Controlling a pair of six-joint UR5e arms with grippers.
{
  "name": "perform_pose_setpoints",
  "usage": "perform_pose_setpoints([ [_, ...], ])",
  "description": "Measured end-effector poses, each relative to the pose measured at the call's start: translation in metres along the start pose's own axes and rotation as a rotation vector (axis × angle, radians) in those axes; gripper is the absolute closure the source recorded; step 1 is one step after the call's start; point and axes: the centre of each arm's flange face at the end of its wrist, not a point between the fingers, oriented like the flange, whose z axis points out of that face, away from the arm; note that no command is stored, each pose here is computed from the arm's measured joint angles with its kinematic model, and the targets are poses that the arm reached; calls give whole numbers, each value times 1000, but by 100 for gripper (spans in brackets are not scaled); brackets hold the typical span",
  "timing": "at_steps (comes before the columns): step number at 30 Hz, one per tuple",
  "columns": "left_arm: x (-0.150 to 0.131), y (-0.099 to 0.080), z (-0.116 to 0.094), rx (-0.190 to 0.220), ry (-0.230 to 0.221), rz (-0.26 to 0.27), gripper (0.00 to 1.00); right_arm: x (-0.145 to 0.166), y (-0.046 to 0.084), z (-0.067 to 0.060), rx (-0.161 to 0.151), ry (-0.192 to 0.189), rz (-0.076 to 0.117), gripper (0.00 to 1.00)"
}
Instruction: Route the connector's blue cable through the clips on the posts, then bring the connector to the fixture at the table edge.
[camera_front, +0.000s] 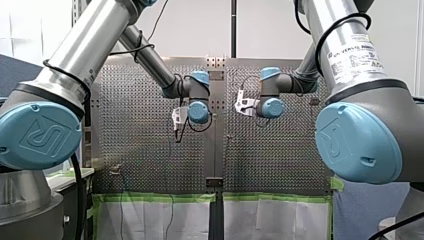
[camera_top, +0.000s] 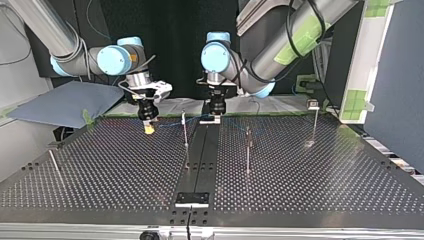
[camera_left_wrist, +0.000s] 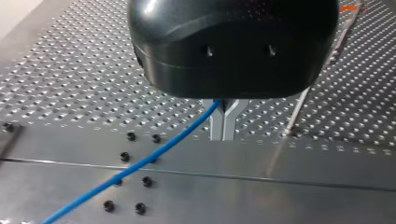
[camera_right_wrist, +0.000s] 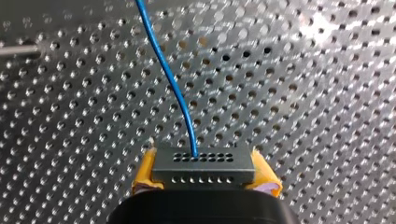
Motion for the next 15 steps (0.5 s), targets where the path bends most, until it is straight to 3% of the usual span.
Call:
perform_pose_setpoints([
  [9, 14, 3, -9, -6, 12, 10, 100, -34, 11, -14, -25, -21, 0, 98],
  [15, 22, 5, -14, -3, 16, 13, 100, -67, 17, -22, -44, -97, -6, 98],
])
